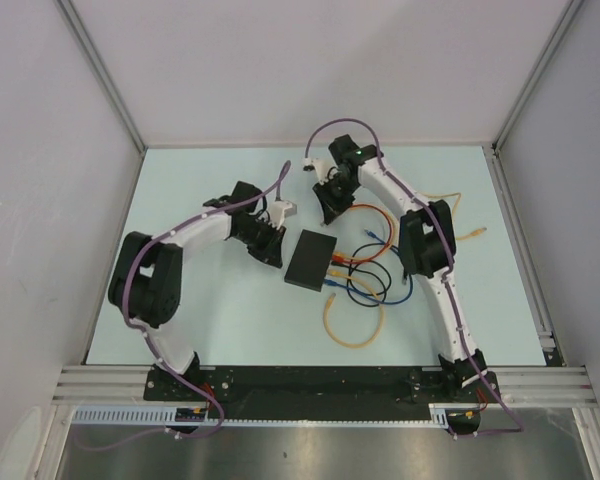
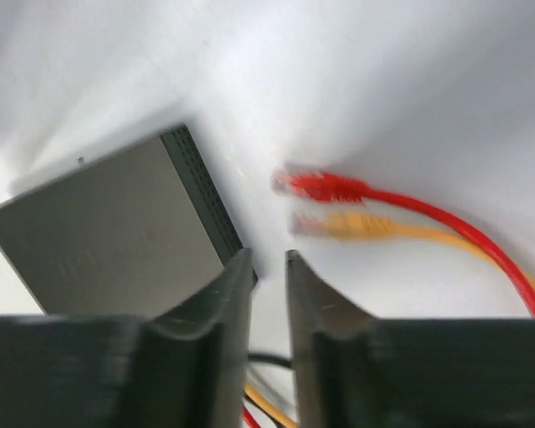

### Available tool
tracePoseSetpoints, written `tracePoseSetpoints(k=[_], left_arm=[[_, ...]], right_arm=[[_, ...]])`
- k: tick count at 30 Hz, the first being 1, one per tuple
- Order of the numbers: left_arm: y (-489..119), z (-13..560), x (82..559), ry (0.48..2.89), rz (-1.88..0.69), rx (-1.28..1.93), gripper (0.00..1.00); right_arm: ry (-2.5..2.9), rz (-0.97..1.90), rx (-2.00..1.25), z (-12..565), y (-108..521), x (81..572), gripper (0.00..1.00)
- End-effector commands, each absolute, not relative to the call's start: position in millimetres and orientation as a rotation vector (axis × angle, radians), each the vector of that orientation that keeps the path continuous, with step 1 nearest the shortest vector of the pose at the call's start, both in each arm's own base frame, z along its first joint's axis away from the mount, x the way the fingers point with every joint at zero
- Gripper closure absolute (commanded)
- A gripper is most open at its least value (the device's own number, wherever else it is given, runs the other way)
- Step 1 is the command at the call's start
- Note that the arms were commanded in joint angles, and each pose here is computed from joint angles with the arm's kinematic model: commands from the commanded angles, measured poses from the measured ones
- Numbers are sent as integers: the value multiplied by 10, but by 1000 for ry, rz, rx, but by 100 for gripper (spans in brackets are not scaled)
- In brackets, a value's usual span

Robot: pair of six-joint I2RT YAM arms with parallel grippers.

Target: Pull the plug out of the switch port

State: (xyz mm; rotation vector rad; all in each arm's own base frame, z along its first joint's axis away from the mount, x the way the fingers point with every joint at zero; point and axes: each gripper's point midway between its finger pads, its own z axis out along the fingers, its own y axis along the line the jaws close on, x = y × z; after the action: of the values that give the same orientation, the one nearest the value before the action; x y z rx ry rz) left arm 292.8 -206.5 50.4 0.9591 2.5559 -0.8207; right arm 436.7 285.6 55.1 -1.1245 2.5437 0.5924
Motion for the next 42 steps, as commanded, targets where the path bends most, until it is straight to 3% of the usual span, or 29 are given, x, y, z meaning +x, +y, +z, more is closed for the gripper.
tracePoseSetpoints(k=[1, 2, 4, 10, 24, 42], left_arm=[[-2108, 1106, 3209, 2322, -768, 954, 80], [-2155, 1169, 3215, 2300, -796, 951, 77], [-2277, 1298, 3236, 2264, -874, 930, 75], [-2511, 1089, 3257, 2308, -989, 938, 88], [-2480, 476, 3282, 2474, -877, 985, 93], [-2447, 289, 3280, 2525, -822, 997, 95]], right_arm=[[2418, 771, -1028, 1133, 2516, 4515, 65], [2429, 796, -1050, 1087, 2439, 4458, 55], [2421, 906, -1096, 1076, 2349, 4346, 50], [2456, 1172, -1247, 980, 2307, 3829, 40], [2555, 1261, -1218, 621, 2321, 3679, 40], [2630, 1399, -1195, 236, 2505, 3531, 43]])
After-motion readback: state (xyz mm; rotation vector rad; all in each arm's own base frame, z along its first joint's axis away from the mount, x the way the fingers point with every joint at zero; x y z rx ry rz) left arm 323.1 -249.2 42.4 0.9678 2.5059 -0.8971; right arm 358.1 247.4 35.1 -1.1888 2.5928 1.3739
